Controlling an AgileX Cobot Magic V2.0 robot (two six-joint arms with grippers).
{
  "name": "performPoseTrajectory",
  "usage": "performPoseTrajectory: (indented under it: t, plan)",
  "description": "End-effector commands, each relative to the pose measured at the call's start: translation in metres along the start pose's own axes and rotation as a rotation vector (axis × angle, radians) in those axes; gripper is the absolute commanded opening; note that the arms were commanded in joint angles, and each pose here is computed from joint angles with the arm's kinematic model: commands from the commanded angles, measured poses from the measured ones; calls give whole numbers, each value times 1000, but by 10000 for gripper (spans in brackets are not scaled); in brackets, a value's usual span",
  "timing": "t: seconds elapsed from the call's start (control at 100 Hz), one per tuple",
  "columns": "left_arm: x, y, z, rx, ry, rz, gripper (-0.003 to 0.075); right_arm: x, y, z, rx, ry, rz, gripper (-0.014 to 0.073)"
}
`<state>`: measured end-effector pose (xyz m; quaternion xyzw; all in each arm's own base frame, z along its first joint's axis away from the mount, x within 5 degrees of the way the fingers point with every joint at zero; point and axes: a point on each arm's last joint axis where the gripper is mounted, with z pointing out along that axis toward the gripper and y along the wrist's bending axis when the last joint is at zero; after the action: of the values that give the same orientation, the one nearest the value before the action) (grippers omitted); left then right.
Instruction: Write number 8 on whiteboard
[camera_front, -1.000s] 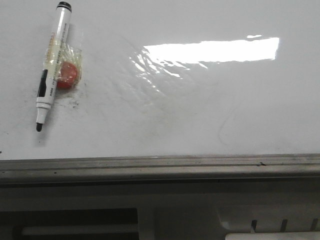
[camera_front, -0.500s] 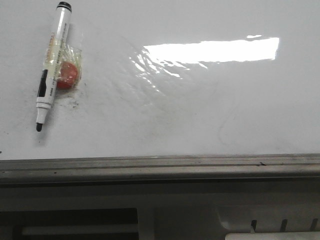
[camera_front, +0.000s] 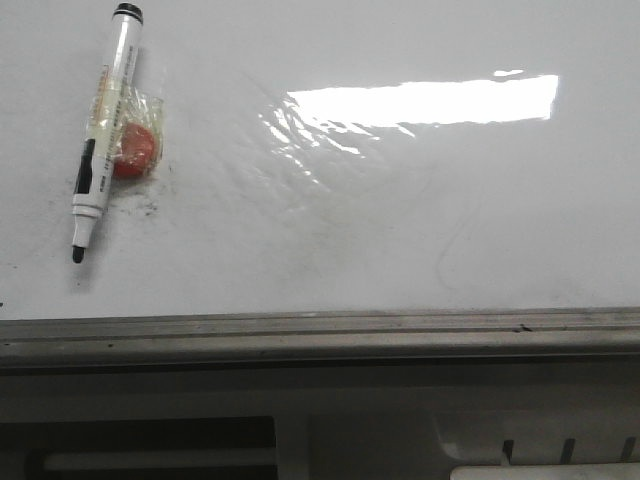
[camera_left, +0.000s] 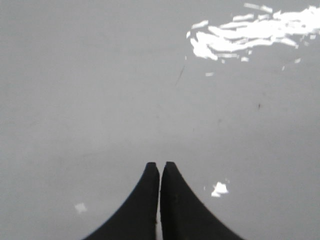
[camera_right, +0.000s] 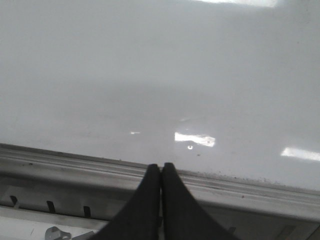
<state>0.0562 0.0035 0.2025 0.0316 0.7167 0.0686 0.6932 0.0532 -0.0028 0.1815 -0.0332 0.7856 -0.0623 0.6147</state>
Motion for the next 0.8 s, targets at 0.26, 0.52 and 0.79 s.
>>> performPoseTrajectory:
  t: [0.26,0.52,0.79]
  plan:
    - [-6,-1,-2,2,-162,-23,-20,-14,-1,-2,1,-205,171,-63]
    - [-6,-1,-2,2,-163,-23,-20,-19,-2,-3,14,-258,179,-63]
    - [-6,-1,-2,3,-161,-24,-20,-30,-7,-7,50,-395,183,-63]
